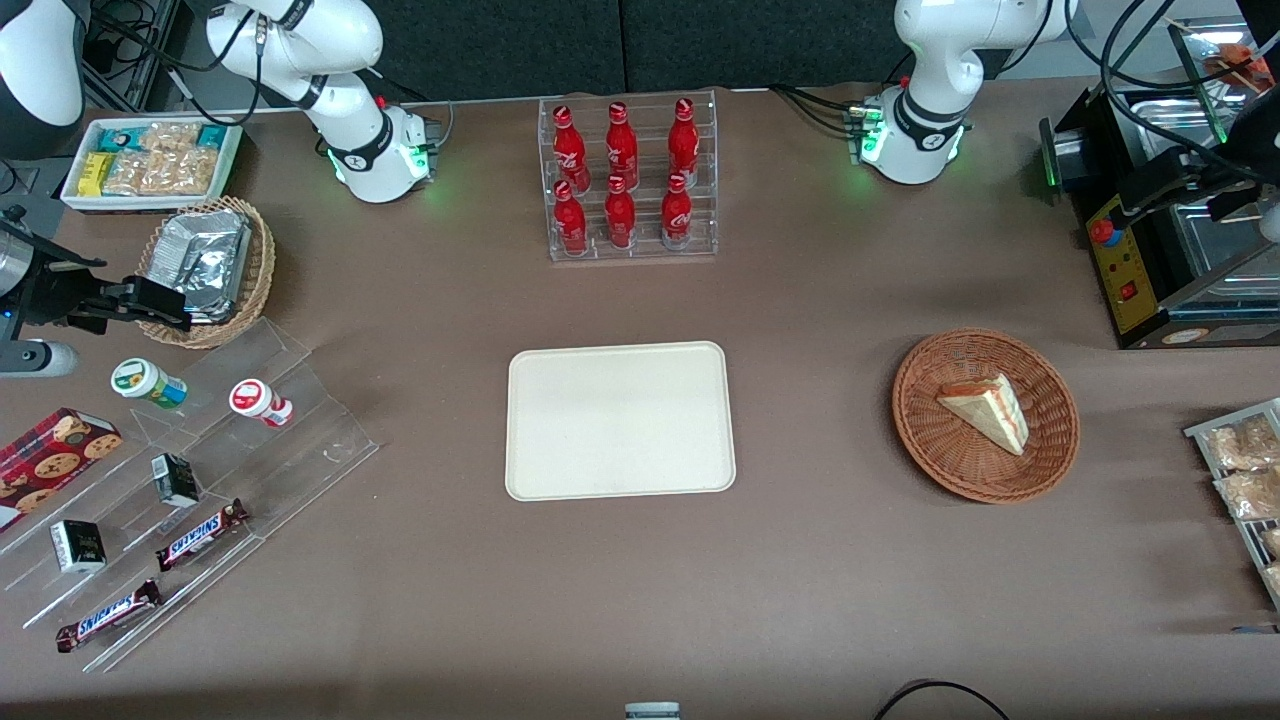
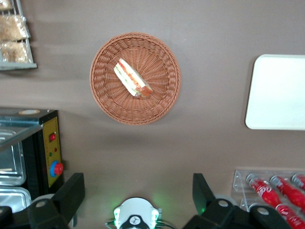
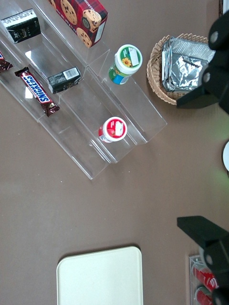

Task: Place sandwich from basket to tray
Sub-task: 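Move the left gripper down over the wrapped sandwich in the wicker basket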

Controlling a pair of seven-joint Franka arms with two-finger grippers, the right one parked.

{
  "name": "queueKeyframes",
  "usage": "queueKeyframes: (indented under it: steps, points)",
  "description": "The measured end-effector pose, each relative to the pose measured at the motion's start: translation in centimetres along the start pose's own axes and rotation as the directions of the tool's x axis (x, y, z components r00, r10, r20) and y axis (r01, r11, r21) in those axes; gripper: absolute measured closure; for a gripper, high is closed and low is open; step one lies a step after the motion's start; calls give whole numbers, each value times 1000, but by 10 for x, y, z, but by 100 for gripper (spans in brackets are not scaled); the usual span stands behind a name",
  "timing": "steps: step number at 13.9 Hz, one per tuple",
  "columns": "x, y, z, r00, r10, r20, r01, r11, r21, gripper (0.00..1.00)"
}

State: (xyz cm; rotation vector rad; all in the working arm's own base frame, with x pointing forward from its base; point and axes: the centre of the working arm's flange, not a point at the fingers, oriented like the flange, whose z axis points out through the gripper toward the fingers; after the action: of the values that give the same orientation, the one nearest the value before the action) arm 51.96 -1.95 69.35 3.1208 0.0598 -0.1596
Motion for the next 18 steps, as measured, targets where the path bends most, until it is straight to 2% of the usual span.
queueKeyframes:
  steps: [4,6,8,12,16,18]
  points:
    - [-1,0,1,1000,12,5,-12,1000,1,0]
    - [3,-2,8,1000,6,20,-7,1000,13,0]
    - [16,-5,28,998,-25,51,23,999,43,0]
    - [48,-11,79,994,-82,70,76,994,83,0]
    - [62,-32,137,982,-164,90,156,983,95,0]
    - [65,-37,163,969,-232,88,223,970,101,0]
